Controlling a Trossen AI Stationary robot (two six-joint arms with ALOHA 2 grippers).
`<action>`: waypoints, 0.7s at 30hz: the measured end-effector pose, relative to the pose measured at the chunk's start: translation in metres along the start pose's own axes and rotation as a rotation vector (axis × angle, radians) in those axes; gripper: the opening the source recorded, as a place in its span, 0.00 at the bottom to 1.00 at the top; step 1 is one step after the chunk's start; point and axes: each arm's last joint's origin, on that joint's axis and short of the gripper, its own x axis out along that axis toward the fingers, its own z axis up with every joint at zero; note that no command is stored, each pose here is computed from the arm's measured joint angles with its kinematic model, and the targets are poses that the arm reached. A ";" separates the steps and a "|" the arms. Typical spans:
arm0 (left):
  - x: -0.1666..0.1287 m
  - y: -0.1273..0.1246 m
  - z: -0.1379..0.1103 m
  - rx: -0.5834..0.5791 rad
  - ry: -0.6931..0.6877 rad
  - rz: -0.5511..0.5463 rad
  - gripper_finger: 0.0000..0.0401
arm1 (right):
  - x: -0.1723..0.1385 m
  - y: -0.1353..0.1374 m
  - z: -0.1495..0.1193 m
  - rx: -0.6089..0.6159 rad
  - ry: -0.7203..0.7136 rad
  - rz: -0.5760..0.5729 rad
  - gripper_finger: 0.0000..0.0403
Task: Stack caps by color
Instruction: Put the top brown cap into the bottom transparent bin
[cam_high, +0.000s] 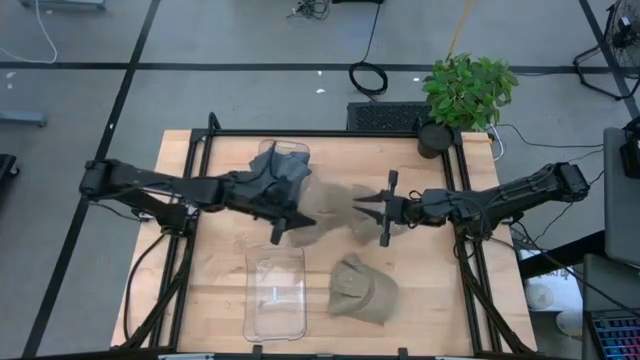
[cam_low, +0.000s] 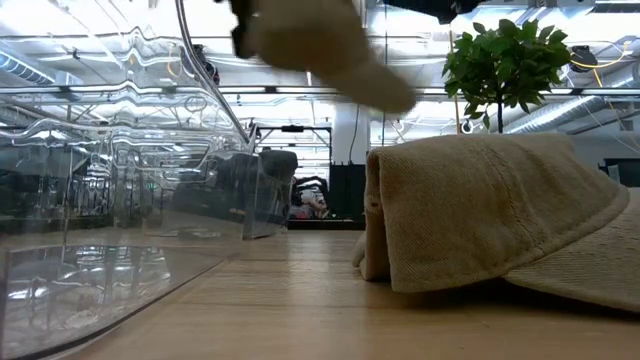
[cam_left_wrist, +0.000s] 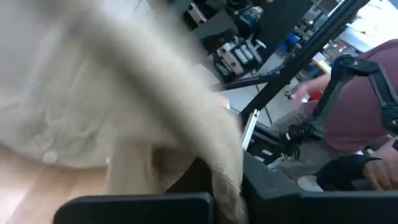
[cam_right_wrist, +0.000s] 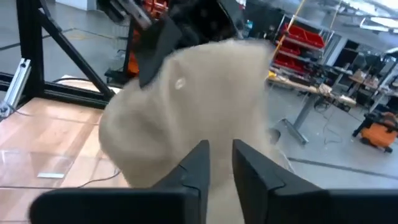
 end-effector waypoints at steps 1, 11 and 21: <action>-0.004 -0.003 0.000 -0.003 0.003 0.016 0.04 | 0.000 0.000 -0.001 0.001 0.009 0.003 0.18; -0.042 -0.029 0.015 -0.005 0.089 -0.034 0.04 | 0.001 -0.003 -0.002 0.083 0.011 -0.006 0.45; -0.070 -0.093 0.009 0.210 0.576 -0.015 0.04 | 0.002 -0.005 -0.008 0.085 0.071 -0.009 0.53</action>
